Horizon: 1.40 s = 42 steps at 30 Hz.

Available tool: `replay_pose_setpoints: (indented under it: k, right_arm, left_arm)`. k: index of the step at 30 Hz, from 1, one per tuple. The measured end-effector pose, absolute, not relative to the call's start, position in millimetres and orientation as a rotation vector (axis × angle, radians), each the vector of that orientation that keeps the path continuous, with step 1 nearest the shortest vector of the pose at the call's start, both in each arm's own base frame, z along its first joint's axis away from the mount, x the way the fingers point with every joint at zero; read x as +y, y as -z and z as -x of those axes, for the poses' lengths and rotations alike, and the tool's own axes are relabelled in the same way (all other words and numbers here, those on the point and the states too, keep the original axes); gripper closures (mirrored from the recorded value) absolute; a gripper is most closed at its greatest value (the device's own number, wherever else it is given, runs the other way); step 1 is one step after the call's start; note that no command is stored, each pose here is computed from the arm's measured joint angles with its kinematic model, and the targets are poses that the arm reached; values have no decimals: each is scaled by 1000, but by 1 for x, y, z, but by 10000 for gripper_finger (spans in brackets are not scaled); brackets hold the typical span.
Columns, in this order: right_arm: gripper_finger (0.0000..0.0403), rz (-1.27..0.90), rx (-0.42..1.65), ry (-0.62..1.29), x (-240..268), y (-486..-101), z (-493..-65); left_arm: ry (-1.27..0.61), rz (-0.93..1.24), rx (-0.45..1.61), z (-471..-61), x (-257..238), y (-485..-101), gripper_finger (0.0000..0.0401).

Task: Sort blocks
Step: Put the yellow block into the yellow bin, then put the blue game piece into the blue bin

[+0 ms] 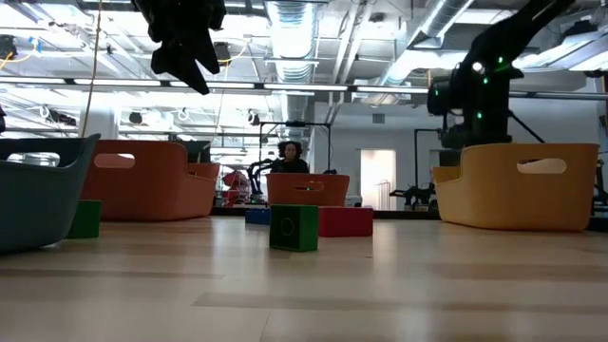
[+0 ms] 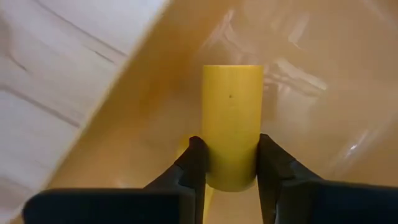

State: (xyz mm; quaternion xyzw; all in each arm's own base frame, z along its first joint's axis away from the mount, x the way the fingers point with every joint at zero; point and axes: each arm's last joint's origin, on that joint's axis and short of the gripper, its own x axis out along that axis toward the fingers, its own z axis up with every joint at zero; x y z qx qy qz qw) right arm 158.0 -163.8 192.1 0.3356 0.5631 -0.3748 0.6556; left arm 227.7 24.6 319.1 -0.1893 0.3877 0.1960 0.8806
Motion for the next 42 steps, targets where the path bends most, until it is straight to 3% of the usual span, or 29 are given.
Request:
replay_pose_setpoints:
  k: [3,11,15,20,24,28,32,42]
  right_arm:
    - [277,-759,1269,846,-168,-186,-161]
    - [153,-804,1297,769,-166,-198,-161]
    - [140,-755,1252,747,-157,-238,-159]
    - [139,-617,977,676,-126,-298,-179]
    - [139,-486,824,507,-96,-312,-212]
    - [139,-574,775,445,-76,-299,-253]
    - [139,-691,852,472,-63,-263,-288]
    - [139,-778,1014,480,-23,-204,-338]
  left_arm:
    - [-407,392,808,-228,25,-319,129]
    - [-409,393,813,-227,25,-319,129]
    - [-409,393,815,-227,25,-319,129]
    - [-406,385,815,-227,25,-319,129]
    - [-401,378,809,-228,25,-319,129]
    - [-401,380,807,-228,25,-319,129]
    - [-412,404,803,-228,25,-319,129]
    - [-412,418,803,-228,24,-319,129]
